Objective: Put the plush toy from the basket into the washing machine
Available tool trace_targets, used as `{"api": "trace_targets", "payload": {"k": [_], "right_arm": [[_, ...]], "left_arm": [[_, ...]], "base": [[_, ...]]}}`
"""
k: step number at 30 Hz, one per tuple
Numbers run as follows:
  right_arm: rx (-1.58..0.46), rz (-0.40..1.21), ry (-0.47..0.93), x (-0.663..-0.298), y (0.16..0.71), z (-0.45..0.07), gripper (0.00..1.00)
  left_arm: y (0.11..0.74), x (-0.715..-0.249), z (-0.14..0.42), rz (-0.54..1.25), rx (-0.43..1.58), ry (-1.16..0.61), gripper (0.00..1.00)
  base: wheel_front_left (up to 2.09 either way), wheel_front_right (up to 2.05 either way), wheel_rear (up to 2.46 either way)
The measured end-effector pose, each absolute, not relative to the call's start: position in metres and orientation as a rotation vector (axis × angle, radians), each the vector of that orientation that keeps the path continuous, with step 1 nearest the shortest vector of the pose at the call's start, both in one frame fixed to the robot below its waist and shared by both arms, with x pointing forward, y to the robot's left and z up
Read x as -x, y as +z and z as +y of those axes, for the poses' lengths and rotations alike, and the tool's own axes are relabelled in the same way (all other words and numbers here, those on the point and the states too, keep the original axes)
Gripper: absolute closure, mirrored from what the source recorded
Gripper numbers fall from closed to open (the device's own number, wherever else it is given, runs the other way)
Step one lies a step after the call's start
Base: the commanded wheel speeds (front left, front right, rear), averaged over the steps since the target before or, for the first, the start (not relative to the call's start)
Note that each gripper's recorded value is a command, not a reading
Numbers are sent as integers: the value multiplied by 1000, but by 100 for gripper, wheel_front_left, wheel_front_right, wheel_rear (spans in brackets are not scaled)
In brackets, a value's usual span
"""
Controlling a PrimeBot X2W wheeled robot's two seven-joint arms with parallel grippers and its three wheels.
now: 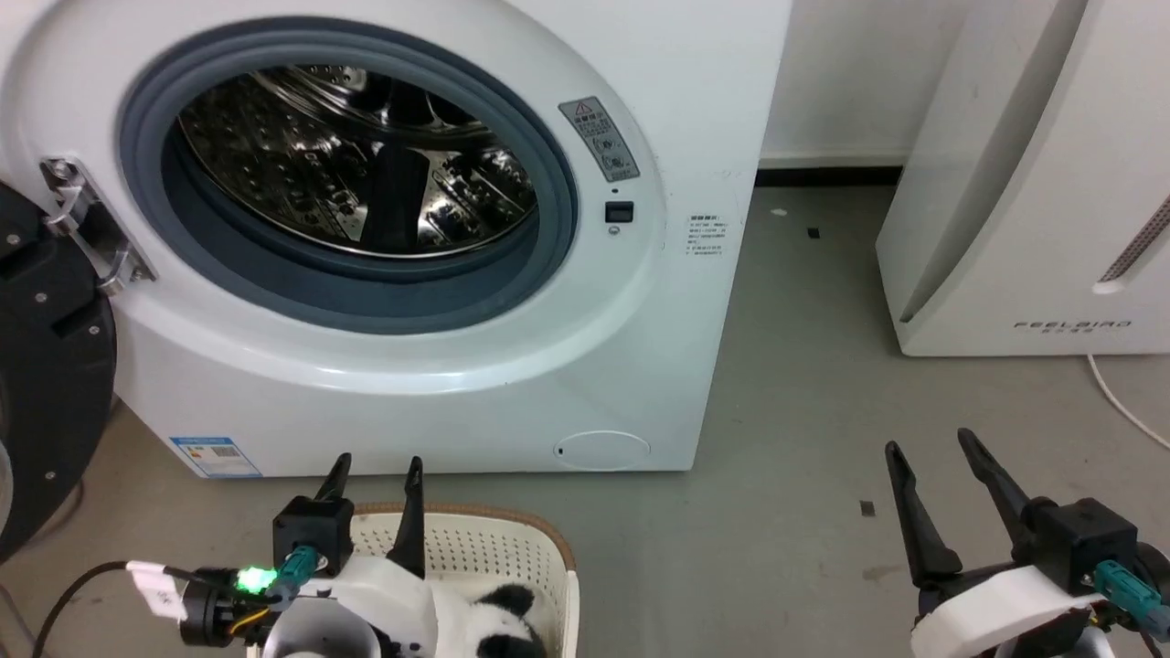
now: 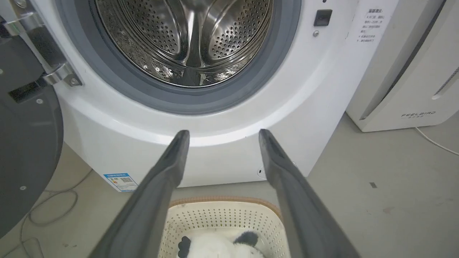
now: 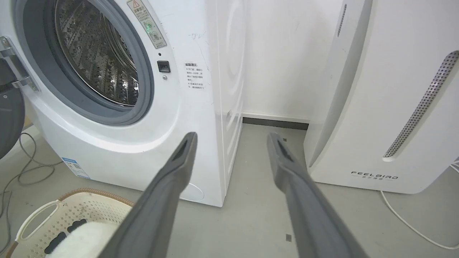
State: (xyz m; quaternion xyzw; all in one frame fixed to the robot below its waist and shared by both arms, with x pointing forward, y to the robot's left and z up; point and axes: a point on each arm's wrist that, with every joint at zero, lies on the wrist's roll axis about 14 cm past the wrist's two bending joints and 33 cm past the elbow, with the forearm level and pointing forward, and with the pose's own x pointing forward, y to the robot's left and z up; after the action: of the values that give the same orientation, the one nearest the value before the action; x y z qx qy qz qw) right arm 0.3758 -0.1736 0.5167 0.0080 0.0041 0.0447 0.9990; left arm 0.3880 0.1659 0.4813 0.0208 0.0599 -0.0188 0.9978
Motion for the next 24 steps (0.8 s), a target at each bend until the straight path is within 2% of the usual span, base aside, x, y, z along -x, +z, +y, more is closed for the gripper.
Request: {"api": "trace_targets", "payload": {"k": [24], "right_arm": [[-64,62,31,-427,477,-193,0]], "left_arm": [[358,-438,147,486,-86,-157,0]], "base": [[0,0,0]]}}
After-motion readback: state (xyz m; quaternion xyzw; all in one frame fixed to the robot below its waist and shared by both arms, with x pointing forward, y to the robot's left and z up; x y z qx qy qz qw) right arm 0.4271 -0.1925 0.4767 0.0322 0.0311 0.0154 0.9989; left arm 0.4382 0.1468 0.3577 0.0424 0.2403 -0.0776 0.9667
